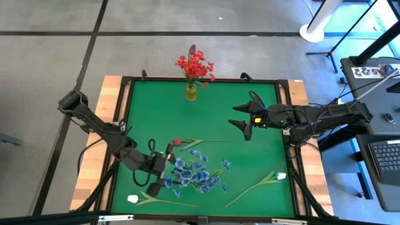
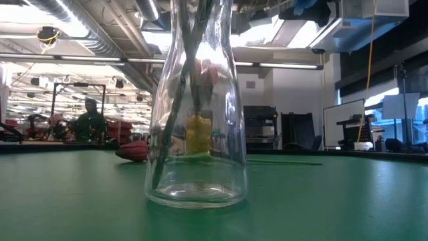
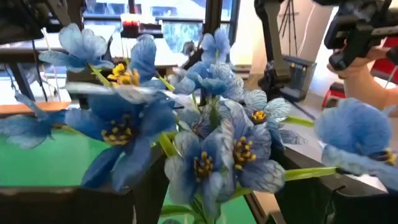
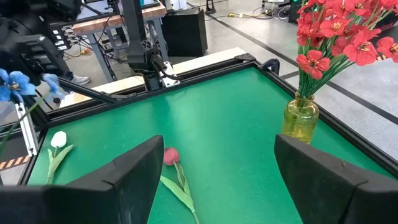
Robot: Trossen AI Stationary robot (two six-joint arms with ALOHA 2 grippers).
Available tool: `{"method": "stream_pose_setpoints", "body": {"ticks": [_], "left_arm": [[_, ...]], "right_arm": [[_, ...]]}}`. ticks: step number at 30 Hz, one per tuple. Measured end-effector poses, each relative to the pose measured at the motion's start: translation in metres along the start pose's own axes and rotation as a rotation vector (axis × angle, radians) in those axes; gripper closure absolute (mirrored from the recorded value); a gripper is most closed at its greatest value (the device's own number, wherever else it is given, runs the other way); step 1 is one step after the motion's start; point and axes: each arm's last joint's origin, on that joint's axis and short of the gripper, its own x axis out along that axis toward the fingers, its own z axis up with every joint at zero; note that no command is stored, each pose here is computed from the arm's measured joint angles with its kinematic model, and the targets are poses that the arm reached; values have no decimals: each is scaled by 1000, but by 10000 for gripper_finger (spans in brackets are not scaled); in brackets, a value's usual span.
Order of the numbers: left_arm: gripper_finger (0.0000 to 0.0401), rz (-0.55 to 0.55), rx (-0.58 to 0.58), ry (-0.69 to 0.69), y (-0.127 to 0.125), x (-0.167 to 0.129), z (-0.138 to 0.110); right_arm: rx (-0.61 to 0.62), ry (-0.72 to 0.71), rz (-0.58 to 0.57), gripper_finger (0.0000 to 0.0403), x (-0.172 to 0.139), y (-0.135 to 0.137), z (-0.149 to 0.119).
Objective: Sort flowers into vase by color
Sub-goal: Put the blue flowers into the transparent vase
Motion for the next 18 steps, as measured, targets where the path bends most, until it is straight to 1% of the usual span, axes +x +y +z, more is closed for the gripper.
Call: {"method": "stream_pose_setpoints", "body": {"ticks": [3, 8, 10, 15, 18], "left_arm": [[154, -1, -5, 28, -2, -1, 5], [153, 13, -9, 21, 1, 1, 12], [153, 25, -12, 51, 3, 1, 13], [153, 64, -66, 161, 8, 1, 12], [153, 48, -92, 192, 9, 1, 10]], "right_arm": [[0, 0, 0, 100, 0, 0, 0], [0, 0, 0, 100, 0, 0, 0], [0, 0, 0, 100, 0, 0, 0], [0, 0, 1, 100, 0, 0, 0], [0, 0, 0, 100, 0, 0, 0]]}}
